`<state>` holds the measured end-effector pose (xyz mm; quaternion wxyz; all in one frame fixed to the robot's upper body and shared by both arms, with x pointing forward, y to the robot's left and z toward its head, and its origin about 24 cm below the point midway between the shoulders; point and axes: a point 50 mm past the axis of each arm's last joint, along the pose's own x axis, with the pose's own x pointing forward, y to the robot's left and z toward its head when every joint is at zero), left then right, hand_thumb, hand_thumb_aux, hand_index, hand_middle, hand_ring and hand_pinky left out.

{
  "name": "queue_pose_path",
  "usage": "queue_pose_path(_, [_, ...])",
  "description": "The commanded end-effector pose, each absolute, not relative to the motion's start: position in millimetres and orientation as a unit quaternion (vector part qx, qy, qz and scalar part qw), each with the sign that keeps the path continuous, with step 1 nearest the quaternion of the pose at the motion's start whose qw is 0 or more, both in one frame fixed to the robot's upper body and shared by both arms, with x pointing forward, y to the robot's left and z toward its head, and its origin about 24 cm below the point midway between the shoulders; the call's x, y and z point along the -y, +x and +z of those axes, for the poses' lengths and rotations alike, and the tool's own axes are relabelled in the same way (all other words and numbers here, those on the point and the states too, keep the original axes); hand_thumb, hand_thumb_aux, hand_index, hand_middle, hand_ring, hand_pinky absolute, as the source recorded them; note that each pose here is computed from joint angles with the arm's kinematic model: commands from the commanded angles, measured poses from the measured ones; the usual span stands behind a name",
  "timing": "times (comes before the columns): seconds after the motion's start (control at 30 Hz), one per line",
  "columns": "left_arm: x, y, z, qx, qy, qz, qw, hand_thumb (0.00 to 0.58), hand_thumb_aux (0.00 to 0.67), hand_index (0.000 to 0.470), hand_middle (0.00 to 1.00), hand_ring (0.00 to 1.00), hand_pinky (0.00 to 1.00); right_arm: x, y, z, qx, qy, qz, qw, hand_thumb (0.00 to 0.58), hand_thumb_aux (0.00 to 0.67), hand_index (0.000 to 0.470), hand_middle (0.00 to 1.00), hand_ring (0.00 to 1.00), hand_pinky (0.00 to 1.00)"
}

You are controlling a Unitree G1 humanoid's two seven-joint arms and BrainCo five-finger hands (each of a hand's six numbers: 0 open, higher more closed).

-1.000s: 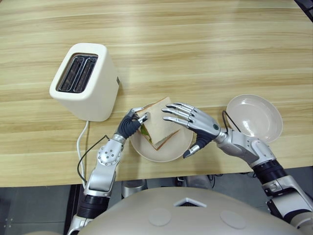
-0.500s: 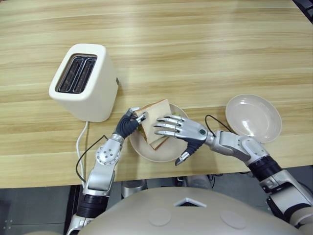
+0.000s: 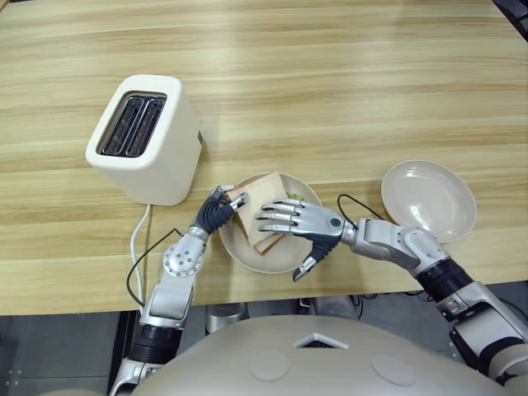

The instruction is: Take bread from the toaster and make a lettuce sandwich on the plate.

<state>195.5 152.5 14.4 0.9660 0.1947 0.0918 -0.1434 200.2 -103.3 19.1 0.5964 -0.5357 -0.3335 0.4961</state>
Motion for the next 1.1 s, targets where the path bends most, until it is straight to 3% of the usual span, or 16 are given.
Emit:
queue_pose_path(0.03, [-161, 206, 37, -0.038, 0.23, -0.117, 0.965, 0.005, 0.003, 0.002, 1.0, 1.0, 1.0, 104, 184, 0, 0.295, -0.535, 0.555, 0.565, 0.0, 0.0, 0.0, 0.0, 0.0, 0.0])
queue_pose_path(0.3, [-198, 218, 72, 0.015, 0.302, -0.034, 0.952, 0.0, 0.0, 0.0, 1.0, 1.0, 1.0, 105, 184, 2, 0.29, -0.531, 0.553, 0.572, 0.0, 0.0, 0.0, 0.0, 0.0, 0.0])
queue_pose_path(0.67, [-199, 216, 76, 0.026, 0.304, -0.025, 0.952, 0.0, 0.0, 0.0, 1.0, 1.0, 1.0, 112, 198, 10, 0.288, -0.547, 0.521, 0.588, 0.0, 0.0, 0.0, 0.0, 0.0, 0.0])
queue_pose_path(0.7, [-197, 216, 76, 0.028, 0.296, -0.031, 0.954, 0.112, 0.068, 0.047, 1.0, 1.0, 1.0, 113, 200, 13, 0.29, -0.543, 0.513, 0.598, 0.209, 0.134, 0.092, 0.0, 0.0, 0.0])
queue_pose_path(0.73, [-194, 215, 76, 0.031, 0.287, -0.04, 0.957, 0.52, 0.455, 0.312, 1.0, 1.0, 1.0, 114, 202, 17, 0.29, -0.532, 0.507, 0.613, 0.514, 0.444, 0.305, 0.0, 0.0, 0.0])
queue_pose_path(0.77, [-190, 214, 76, 0.036, 0.275, -0.055, 0.959, 0.58, 0.67, 0.46, 1.0, 1.0, 1.0, 116, 203, 21, 0.282, -0.514, 0.506, 0.633, 0.58, 0.67, 0.46, 0.31, 0.31, 0.31])
queue_pose_path(0.8, [-187, 213, 78, 0.043, 0.259, -0.068, 0.962, 0.58, 0.67, 0.46, 1.0, 1.0, 1.0, 118, 204, 25, 0.277, -0.495, 0.504, 0.651, 0.58, 0.67, 0.46, 1.0, 1.0, 1.0])
queue_pose_path(1.0, [-179, 209, 91, 0.084, 0.186, -0.114, 0.972, 0.58, 0.67, 0.46, 1.0, 1.0, 1.0, 129, 215, 63, 0.293, -0.378, 0.446, 0.756, 0.58, 0.67, 0.46, 1.0, 1.0, 1.0])
queue_pose_path(1.1, [-181, 208, 95, 0.093, 0.157, -0.127, 0.975, 0.58, 0.67, 0.46, 1.0, 1.0, 1.0, 133, 220, 80, 0.304, -0.332, 0.425, 0.785, 0.58, 0.67, 0.46, 1.0, 1.0, 1.0])
